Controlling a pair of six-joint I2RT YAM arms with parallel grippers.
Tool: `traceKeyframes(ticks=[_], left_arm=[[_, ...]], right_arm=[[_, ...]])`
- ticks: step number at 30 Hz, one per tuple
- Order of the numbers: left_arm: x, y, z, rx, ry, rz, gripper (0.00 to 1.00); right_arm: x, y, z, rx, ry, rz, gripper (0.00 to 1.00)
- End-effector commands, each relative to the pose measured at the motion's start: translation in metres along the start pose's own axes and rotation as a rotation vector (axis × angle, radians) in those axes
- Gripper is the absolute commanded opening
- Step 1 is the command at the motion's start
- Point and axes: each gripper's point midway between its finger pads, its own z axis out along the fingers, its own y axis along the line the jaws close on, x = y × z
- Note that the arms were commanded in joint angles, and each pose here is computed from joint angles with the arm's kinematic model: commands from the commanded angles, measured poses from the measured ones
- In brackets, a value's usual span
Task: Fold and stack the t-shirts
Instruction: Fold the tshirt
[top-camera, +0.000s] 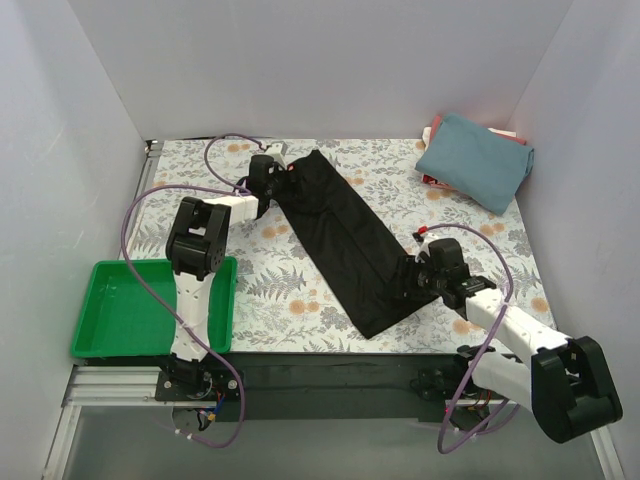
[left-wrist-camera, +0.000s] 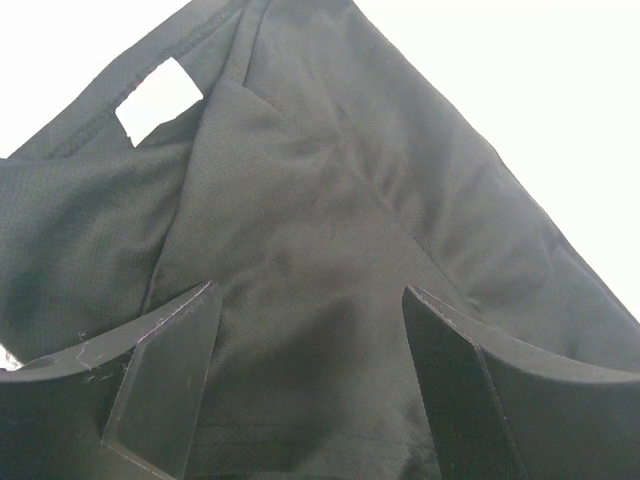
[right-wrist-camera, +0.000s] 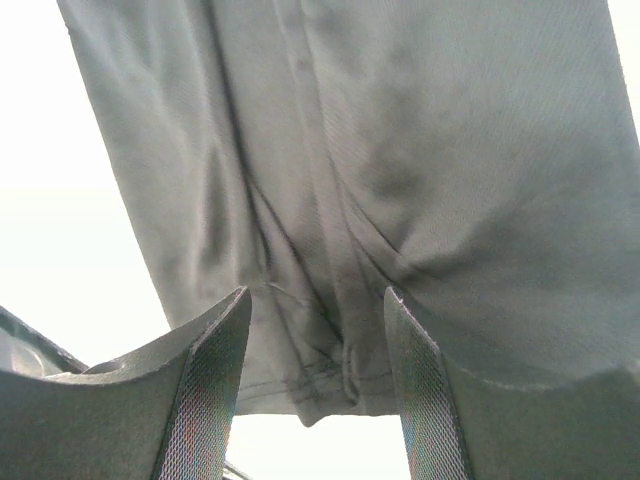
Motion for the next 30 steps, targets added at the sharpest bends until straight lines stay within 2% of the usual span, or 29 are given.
traceKeyframes(ticks=[1, 7, 14, 21, 30], left_arm=[[-0.032, -0.023, -0.027, 0.012, -0.032, -0.017, 0.72], [-0.058, -0.035, -0.052, -0.008, -0.116, -0.151, 0.72], [-0.029, -0.042, -0.053, 0.010, -0.073, -0.282, 0.72], [-0.007, -0.043, -0.044, 0.018, -0.040, -0.320, 0.72], [0.013, -0.017, -0.019, -0.076, 0.011, -0.291, 0.72]], right_arm=[[-0.036, 0.014, -0.019, 0.003, -0.092, -0.082, 0.63], [-0.037, 0.008, -0.029, 0.051, -0.100, -0.114, 0.64], [-0.007, 0.004, -0.018, 0.018, -0.015, -0.087, 0.64], [0.007, 0.001, -0.016, 0.006, 0.004, -0.065, 0.64], [0.028, -0.002, -0.008, -0.024, 0.052, -0.037, 0.64]])
